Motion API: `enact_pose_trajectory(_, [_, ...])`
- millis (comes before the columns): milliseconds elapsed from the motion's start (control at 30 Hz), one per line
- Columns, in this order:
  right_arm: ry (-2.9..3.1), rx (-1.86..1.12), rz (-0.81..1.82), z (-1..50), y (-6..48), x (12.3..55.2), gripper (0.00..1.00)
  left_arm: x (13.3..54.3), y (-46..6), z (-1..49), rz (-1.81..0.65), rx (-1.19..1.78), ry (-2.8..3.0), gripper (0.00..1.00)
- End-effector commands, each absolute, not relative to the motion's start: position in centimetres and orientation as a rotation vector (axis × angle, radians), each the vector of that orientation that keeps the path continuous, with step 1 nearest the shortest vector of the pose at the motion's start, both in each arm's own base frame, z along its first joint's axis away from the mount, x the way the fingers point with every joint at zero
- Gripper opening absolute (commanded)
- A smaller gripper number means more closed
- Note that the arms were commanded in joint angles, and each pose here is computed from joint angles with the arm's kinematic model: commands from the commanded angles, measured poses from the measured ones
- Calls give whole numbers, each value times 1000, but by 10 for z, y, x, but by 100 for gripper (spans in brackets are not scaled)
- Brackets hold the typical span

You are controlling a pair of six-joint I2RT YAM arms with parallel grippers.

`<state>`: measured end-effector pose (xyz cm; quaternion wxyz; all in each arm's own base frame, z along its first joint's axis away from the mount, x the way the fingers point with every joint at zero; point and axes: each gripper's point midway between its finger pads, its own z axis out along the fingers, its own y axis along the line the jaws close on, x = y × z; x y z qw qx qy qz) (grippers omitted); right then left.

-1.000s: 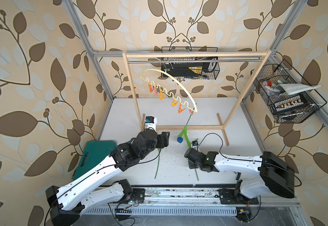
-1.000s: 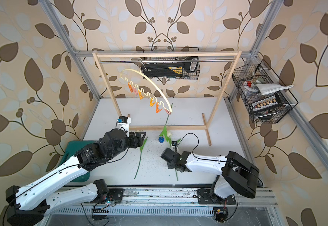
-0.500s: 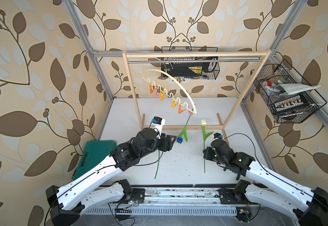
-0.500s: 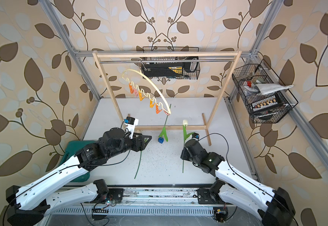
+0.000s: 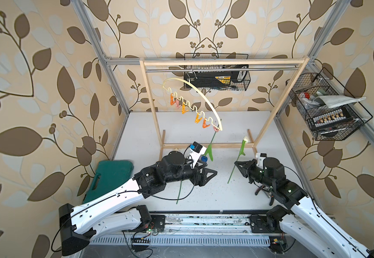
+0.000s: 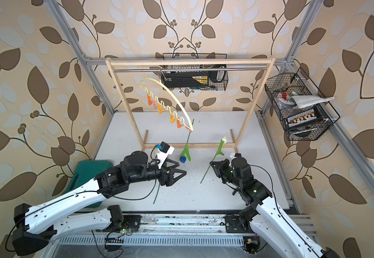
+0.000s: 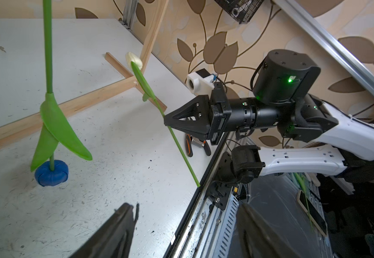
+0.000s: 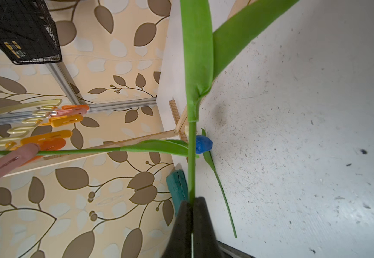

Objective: Dry the flowers on a clothes hanger
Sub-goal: Pick up the flower at the center of the board.

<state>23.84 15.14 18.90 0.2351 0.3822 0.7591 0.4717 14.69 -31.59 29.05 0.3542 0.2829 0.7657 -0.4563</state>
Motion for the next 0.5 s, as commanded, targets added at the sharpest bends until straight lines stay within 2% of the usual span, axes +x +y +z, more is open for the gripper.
enact_pose_trajectory(0, [1995, 1063, 1338, 224, 151, 241, 0, 146, -340, 302, -1270, 735, 1931, 76])
enact_pose_trajectory(300, [2013, 1011, 1300, 234, 158, 238, 0, 148, -385, 284, -1304, 781, 2006, 77])
enact_pose_trajectory(467, [2011, 988, 1314, 236, 162, 240, 0, 149, -397, 274, -1298, 793, 2043, 72])
